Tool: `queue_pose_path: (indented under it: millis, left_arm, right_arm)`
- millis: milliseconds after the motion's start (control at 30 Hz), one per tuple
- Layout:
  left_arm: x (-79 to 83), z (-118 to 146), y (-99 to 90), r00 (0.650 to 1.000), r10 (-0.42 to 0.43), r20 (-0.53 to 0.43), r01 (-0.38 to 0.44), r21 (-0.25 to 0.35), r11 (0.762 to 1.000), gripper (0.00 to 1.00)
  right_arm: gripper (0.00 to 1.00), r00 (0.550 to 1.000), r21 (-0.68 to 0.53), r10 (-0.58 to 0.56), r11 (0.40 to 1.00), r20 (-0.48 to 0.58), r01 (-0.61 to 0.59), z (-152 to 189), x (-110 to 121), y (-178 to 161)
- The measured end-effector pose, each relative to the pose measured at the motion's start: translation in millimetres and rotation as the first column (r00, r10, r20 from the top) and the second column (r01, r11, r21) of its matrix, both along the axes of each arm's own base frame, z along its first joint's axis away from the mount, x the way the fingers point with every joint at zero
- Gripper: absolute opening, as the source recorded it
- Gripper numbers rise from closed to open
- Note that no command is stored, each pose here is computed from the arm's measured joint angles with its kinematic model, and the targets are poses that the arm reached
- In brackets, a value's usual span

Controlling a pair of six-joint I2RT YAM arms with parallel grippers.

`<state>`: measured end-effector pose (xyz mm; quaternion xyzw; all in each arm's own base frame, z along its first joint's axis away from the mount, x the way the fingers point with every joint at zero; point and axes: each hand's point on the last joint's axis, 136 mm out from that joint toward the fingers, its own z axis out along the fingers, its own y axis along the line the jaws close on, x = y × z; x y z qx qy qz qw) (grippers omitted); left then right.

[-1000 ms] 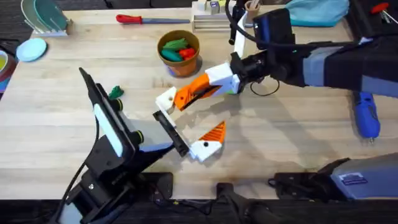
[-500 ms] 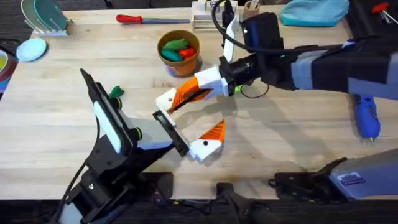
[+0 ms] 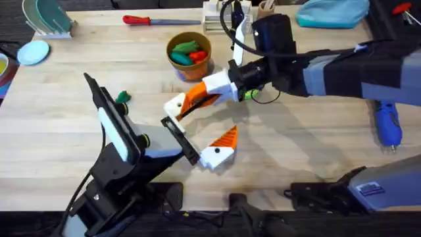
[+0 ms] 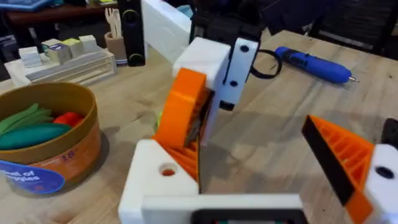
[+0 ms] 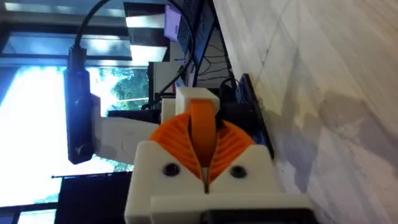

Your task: Pick up the gripper from the table and insert it into the empty holder that is missing its gripper. Then pick up a screw, insert it into the mounting hole, and use the screwdriver to tighten it. Finally, clean up the table by picking up the vegetable and placing it into the bucket.

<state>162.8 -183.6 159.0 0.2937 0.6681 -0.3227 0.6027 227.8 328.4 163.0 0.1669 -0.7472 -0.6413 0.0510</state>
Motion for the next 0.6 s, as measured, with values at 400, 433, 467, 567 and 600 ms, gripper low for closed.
queue_pose_path:
  millis: [400,433,467,567,600]
  left_arm:
    - [1.3,0.0,1.1,1.0,0.008,0.001,-0.008,0.001,1.0,0.993]
    - [1.3,0.0,1.1,1.0,0.008,0.001,-0.008,0.001,1.0,0.992]
    - [1.3,0.0,1.1,1.0,0.008,0.001,-0.008,0.001,1.0,0.994]
    - [1.2,0.0,1.0,1.0,0.008,0.001,-0.008,0.001,1.0,0.993]
    - [1.3,-0.1,1.1,1.0,0.008,0.001,-0.008,0.001,1.0,0.993]
  right_arm:
    - [0.009,1.0,0.0,-0.007,1.0,0.016,0.007,0.1,1.1,2.7]
    - [0.011,1.0,0.0,-0.007,1.0,0.016,0.007,0.1,1.2,2.7]
    - [0.028,1.0,-0.002,-0.009,1.0,0.014,0.009,-0.2,1.3,2.7]
    - [0.136,1.0,-0.003,-0.01,1.0,0.016,0.01,-0.6,1.4,3.3]
    - [0.148,1.0,-0.004,-0.011,1.0,0.017,0.011,-0.7,1.3,3.6]
